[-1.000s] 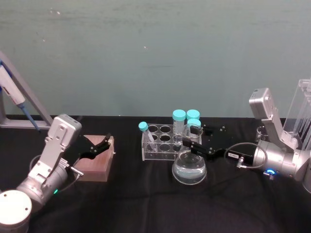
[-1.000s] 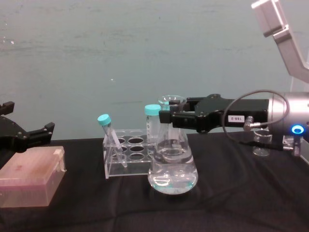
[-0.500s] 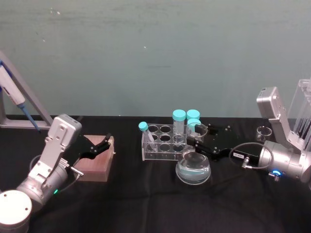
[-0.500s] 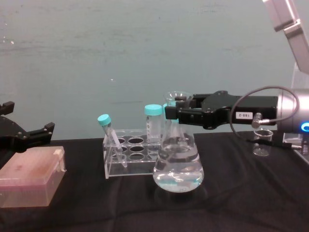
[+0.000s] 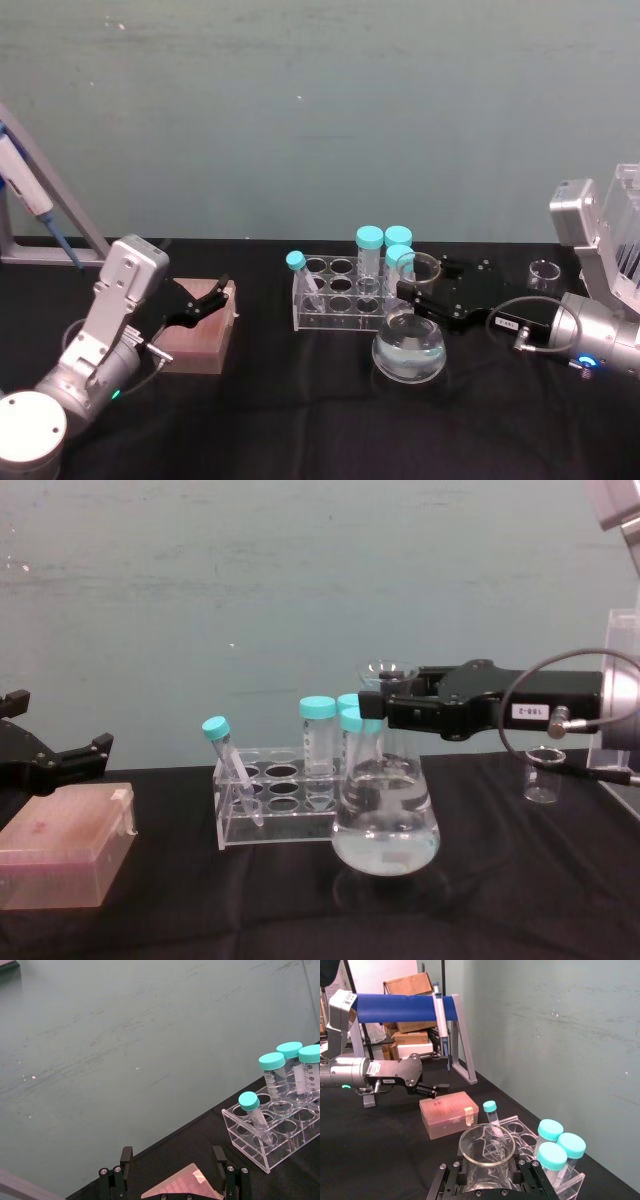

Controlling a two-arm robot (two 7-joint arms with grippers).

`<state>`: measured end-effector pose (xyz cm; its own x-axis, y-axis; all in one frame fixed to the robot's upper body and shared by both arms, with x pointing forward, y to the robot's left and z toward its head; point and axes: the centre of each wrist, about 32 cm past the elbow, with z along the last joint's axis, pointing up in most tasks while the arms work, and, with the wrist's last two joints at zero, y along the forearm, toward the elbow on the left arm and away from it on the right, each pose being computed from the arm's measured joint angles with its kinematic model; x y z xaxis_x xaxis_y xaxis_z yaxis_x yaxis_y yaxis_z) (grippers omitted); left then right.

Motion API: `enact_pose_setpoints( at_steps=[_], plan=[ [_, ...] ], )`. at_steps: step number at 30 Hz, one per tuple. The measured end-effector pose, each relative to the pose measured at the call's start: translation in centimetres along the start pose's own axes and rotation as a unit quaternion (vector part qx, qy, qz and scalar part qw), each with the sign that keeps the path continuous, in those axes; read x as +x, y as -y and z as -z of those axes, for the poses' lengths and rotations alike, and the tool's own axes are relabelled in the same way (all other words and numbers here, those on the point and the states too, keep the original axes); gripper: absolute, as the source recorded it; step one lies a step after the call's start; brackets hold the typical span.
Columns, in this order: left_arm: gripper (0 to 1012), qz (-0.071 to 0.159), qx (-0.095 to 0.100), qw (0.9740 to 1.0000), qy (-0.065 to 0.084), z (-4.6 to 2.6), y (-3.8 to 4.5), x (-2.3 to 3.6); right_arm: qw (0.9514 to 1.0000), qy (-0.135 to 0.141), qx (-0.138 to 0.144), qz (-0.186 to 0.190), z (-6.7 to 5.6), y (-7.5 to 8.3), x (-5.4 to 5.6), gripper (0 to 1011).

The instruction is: Place the experimental apparatus aside using one hand.

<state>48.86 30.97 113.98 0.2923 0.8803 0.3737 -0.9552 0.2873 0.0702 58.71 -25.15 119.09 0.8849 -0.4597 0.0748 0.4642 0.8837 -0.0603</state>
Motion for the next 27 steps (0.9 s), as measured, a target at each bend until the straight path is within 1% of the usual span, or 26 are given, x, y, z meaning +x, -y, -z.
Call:
enact_pose_setpoints(
  at_steps=[10,27],
  plan=[
    [1000,0.0,0.0,1.0,0.0,0.0,0.0,0.0,0.9999,-0.01,-0.003,0.01,0.1,0.9,-0.3,472],
    [1000,0.0,0.0,1.0,0.0,0.0,0.0,0.0,0.998,-0.032,-0.003,0.054,0.4,3.1,-0.8,472]
  ],
)
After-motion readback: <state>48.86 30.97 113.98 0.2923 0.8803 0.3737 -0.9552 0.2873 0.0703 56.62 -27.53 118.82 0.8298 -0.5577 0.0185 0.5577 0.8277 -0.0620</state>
